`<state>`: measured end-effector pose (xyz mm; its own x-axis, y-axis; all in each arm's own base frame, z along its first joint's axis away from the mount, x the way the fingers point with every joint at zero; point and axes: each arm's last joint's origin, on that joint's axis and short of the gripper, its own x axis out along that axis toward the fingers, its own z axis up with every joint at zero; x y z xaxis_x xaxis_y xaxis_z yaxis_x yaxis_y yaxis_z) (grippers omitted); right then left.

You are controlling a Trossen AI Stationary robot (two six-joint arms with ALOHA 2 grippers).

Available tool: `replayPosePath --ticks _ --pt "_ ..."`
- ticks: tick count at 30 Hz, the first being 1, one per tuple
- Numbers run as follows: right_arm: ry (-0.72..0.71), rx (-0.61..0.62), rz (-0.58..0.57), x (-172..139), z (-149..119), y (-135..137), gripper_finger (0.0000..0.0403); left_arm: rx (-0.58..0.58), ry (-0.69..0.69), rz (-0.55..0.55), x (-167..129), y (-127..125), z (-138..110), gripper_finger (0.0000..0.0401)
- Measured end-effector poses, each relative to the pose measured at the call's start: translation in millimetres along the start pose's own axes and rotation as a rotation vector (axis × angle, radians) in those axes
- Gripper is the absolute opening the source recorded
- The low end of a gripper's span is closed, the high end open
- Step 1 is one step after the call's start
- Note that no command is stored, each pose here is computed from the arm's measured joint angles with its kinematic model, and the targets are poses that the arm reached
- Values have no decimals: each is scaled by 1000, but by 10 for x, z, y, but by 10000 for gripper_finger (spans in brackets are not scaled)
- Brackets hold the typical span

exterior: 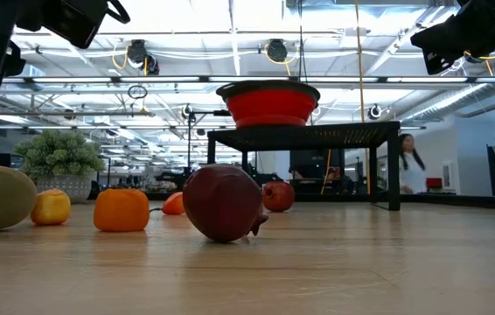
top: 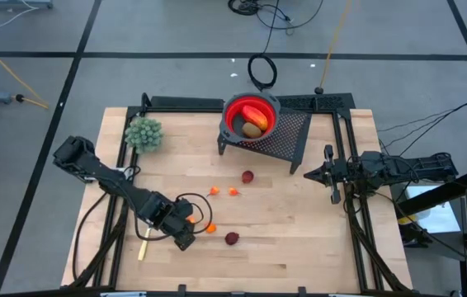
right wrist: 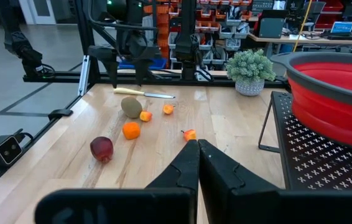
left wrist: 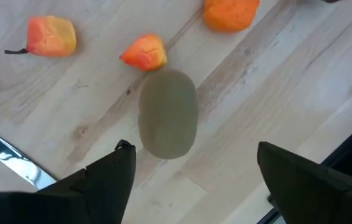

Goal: Pick & Place Fruit
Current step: Put the kiwi into the red strainer bowl on the shelf

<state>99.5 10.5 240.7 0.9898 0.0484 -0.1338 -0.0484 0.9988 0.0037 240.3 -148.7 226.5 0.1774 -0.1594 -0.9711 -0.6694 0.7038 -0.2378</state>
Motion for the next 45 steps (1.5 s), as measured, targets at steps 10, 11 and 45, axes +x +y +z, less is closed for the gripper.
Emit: replayPosePath --ticks 10,11,45 --pt "0 0 0 0 0 0 0 15 -82 21 3 -16 -69 337" --pt "0 0 0 0 1 0 0 13 -86 21 3 -16 -69 337" --pt "0 0 -4 1 0 -1 0 -45 -37 20 623 372 -199 337"
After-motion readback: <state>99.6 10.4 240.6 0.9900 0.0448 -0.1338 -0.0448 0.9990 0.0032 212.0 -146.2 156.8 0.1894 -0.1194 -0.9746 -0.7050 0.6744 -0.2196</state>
